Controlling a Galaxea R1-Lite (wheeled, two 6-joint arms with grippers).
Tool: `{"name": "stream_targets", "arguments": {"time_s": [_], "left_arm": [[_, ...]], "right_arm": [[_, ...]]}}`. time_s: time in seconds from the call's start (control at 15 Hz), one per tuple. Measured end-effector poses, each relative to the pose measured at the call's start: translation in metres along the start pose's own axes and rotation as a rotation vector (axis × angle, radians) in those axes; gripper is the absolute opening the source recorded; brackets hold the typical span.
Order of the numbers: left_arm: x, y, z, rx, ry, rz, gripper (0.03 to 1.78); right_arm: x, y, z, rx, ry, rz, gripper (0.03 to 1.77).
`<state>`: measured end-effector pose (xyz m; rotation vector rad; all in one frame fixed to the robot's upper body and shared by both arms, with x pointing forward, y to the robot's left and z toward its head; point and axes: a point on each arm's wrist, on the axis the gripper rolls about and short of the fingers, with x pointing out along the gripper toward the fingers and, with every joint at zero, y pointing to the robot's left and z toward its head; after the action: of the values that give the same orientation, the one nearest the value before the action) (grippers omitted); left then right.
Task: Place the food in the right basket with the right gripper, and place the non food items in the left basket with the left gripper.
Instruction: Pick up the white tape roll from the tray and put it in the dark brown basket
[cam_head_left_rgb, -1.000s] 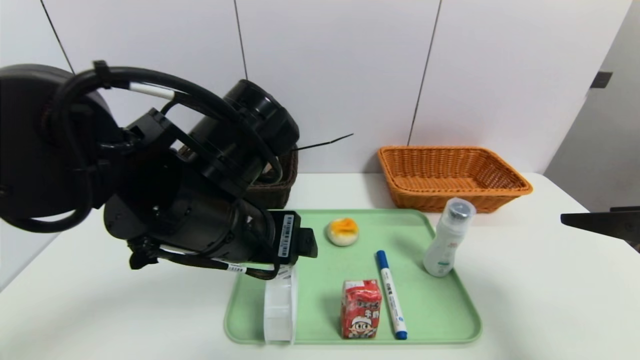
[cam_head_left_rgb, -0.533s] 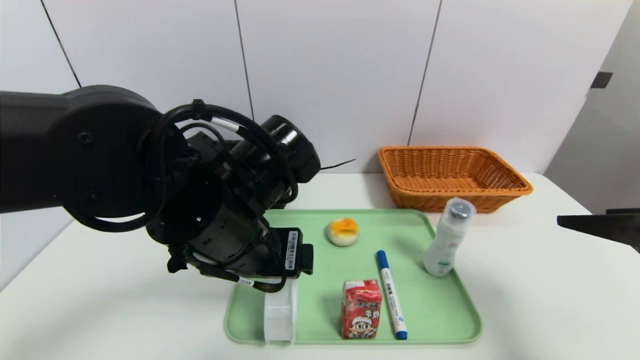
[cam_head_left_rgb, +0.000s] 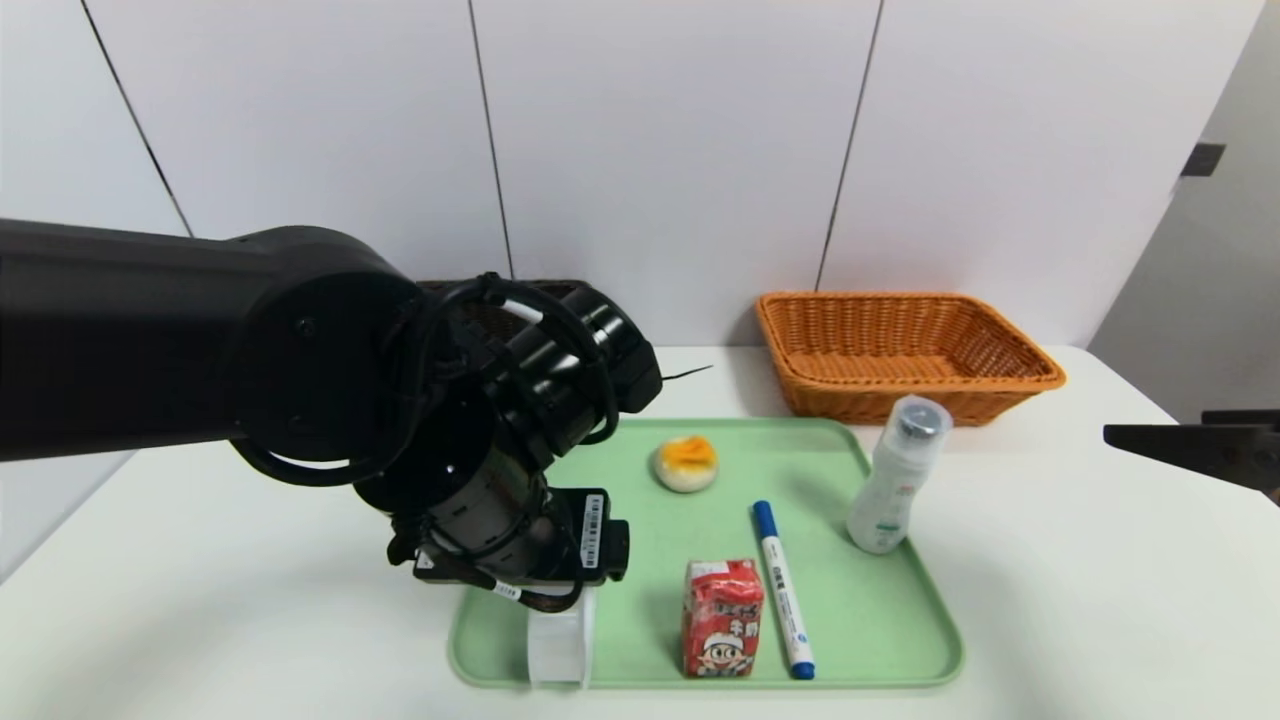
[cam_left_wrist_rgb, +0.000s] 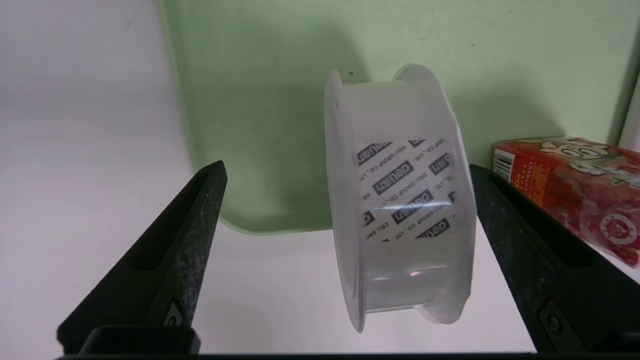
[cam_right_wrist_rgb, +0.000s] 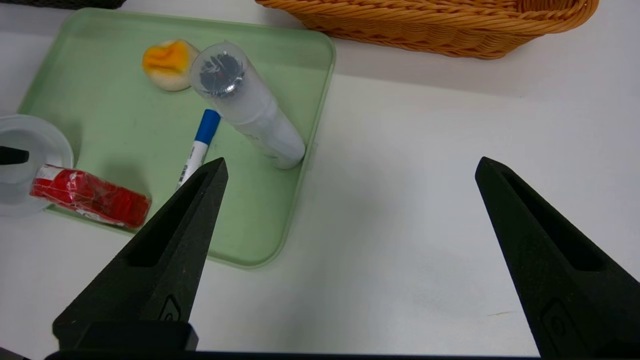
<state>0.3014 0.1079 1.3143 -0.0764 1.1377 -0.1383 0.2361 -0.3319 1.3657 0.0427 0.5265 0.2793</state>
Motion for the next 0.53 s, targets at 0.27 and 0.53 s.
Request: {"name": "stream_targets", "arguments": {"time_s": [0.27,0.53], "left_arm": [[0.0041,-0.0009,-0.0019,0.007,0.012,0.009,1.69],[0.0072,-0.0034,-0.0046,0.021,0.022,0.014,1.47]], "right_arm": [[-0.0013,0.0005,0.0,-0.002,-0.005,0.001,1.71],[-0.0018,0.0006,0.0002,-0.003,-0.008,0.001,1.71]]}}
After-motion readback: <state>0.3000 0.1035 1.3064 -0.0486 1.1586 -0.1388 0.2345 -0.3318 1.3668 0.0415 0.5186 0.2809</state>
